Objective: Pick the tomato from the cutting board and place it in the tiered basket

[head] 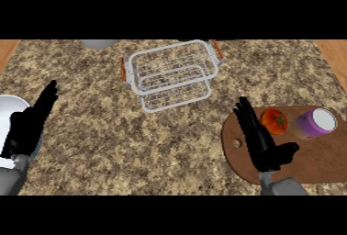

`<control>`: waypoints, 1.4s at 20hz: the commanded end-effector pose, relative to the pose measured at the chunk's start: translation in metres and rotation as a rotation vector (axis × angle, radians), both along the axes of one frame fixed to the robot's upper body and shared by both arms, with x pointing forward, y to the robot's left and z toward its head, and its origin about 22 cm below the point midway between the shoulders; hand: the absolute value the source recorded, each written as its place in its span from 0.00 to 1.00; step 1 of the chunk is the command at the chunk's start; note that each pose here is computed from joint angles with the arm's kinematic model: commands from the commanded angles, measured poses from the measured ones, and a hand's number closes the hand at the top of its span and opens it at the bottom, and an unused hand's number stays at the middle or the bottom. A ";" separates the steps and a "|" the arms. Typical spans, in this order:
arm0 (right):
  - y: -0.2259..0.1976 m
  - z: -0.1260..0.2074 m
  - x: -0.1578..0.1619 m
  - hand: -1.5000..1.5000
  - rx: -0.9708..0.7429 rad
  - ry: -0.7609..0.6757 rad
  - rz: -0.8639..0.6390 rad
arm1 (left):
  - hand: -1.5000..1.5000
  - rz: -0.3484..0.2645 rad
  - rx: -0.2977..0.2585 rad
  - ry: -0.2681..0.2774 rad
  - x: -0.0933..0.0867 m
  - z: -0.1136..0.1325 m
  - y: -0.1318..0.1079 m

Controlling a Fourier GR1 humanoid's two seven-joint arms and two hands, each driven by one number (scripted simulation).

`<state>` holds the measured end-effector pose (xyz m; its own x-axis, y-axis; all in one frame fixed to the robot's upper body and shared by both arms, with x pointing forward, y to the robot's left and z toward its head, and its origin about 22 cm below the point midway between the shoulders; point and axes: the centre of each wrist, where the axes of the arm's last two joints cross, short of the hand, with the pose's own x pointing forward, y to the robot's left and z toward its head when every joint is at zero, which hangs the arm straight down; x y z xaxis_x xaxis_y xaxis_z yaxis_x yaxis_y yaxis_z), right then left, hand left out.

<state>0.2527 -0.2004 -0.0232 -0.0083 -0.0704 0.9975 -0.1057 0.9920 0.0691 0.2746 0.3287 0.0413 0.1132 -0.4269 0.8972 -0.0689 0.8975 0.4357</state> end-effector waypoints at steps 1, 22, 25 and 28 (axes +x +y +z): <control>-0.011 0.004 0.010 0.00 0.030 -0.014 -0.007 | 0.50 -0.088 -0.033 -0.007 0.009 -0.010 -0.039; -0.156 0.176 0.052 0.00 -0.600 -0.370 0.176 | 0.50 -0.257 -0.352 -0.012 -0.020 -0.067 -0.089; -0.169 0.207 0.043 0.00 -0.918 -0.261 0.263 | 0.50 -0.231 -0.347 -0.012 -0.013 -0.060 -0.088; -0.160 0.215 0.030 0.00 -1.131 -0.207 0.338 | 0.50 -0.225 -0.359 -0.017 -0.013 -0.060 -0.074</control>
